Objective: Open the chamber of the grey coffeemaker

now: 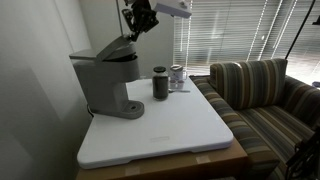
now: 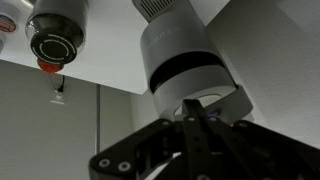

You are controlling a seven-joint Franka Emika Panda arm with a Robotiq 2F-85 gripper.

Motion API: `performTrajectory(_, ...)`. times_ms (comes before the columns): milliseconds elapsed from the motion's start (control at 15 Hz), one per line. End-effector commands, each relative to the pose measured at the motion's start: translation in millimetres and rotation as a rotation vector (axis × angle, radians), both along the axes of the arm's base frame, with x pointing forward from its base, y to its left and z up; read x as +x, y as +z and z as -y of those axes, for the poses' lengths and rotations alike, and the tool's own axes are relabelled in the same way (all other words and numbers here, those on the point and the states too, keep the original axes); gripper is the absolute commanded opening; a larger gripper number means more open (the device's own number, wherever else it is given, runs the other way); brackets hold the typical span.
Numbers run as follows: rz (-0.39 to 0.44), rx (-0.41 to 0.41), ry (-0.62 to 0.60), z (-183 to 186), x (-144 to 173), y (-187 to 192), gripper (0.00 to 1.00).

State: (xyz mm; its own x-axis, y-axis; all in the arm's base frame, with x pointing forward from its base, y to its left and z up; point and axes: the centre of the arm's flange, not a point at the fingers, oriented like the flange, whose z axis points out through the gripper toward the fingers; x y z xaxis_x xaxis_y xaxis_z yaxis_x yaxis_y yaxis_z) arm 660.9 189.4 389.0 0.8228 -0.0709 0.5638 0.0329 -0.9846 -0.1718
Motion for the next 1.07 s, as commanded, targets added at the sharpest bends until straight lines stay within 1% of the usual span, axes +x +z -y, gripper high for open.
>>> performTrajectory(0, 0.043, 0.004, 0.015, 1, 5, 6, 0.0)
performTrajectory(1000, 0.074, -0.007, 0.024, -5, 8, 23, 0.0)
